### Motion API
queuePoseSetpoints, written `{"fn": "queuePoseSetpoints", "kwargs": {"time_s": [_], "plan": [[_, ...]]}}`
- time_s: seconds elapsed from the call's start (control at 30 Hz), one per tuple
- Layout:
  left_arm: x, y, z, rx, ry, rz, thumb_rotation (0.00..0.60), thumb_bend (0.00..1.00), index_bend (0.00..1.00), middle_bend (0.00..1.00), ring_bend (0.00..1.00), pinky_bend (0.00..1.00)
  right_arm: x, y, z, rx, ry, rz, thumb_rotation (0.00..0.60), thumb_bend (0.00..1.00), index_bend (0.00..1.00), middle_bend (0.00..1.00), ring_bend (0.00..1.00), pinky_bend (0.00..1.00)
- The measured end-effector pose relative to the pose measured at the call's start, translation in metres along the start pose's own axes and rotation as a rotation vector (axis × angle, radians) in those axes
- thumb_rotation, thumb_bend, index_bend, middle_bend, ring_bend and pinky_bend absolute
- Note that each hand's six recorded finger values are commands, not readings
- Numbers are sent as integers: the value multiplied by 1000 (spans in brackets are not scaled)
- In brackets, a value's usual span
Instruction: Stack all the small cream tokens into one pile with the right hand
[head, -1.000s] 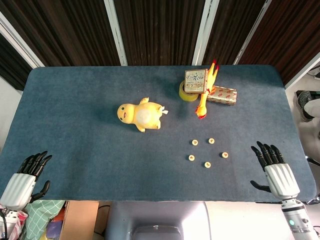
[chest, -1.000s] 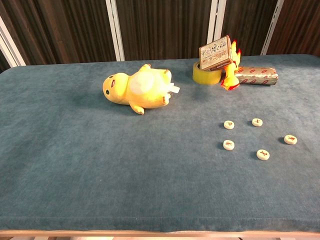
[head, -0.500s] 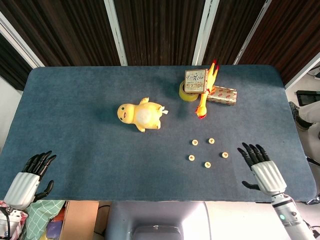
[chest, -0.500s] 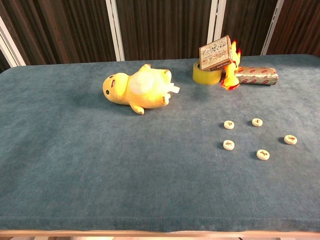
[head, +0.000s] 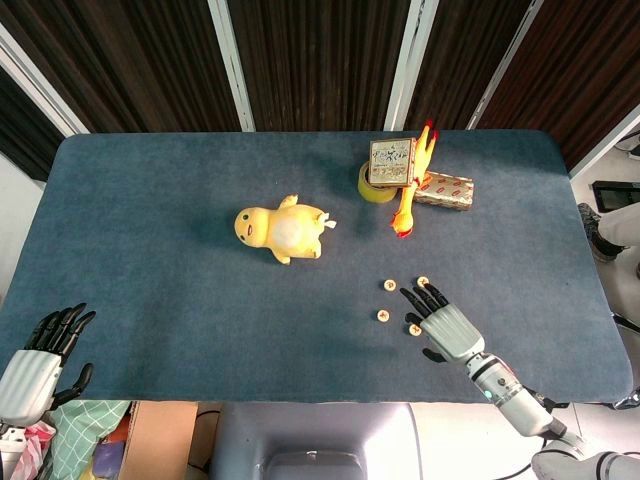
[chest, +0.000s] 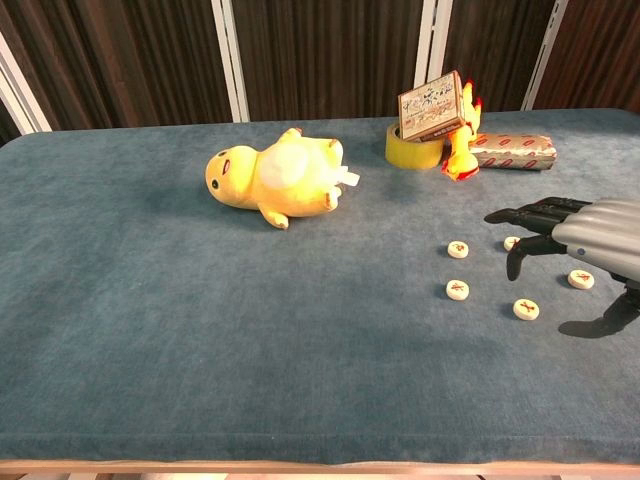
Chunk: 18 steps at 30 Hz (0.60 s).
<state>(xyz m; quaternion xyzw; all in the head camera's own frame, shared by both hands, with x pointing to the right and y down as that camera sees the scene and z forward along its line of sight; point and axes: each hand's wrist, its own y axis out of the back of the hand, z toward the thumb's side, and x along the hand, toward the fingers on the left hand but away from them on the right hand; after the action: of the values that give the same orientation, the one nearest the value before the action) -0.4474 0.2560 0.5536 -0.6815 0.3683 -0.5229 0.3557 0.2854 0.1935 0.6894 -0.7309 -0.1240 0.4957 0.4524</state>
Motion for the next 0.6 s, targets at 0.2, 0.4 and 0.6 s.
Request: {"fn": "queuePoseSetpoints", "kwargs": {"time_s": [0.2,0.4,0.6], "plan": [[0,-1,-1,-2,4,-4,600,454,0,0,0,87,-8,-7,-3,7,-5,9,600,430,535,0,0,0],[0,0,0,-2,4,-2,600,452,0,0,0,87,-17,-18,-7,12,-14,34,600,434,531,0,0,0],[0,0,-1,-2,7,-4,600,453,0,0,0,87,-23,-23,-7,9,-20,45,600,435,531,0,0,0]]}}
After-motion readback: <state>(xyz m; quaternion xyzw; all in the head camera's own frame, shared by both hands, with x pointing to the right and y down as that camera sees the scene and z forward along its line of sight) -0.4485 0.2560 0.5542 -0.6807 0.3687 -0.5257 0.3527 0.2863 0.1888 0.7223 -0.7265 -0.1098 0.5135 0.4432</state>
